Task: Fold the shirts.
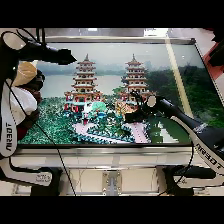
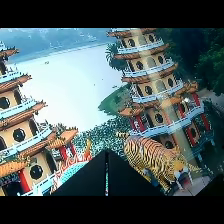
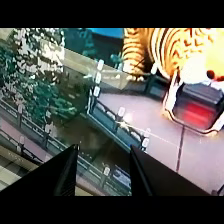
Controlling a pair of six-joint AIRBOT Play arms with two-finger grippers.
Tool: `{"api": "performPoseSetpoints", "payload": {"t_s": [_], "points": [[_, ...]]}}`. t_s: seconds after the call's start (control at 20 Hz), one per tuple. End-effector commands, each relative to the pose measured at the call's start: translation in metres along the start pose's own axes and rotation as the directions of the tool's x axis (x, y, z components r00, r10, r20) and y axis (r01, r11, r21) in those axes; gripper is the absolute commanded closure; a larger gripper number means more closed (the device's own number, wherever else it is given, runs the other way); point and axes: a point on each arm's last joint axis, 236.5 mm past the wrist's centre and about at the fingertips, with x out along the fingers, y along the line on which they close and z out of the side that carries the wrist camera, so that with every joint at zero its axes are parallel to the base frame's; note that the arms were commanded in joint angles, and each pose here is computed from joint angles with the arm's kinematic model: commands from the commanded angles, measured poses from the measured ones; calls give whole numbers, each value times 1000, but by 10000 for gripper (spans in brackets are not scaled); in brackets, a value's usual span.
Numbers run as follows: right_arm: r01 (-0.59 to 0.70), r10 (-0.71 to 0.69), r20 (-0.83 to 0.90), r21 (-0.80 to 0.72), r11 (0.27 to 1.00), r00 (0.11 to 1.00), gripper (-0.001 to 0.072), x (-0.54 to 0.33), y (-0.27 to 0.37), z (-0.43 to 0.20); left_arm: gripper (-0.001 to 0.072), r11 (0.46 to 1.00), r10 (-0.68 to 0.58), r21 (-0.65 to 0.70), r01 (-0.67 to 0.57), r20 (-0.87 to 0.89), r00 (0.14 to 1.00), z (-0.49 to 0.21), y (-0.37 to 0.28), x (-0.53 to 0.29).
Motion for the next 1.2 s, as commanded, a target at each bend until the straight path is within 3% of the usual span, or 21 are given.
{"api": "performPoseSetpoints", "payload": {"t_s": [0.0,1.15], "points": [[1,-1,-1,-1,1000,1000,330,1,0,0,691,1000,1,0,-1,-3,1000,-1,1,1],[5,-5,24,-2,1000,1000,330,0,-1,6,691,1000,1,0,-1,-2,1000,-1,1,1]]}}
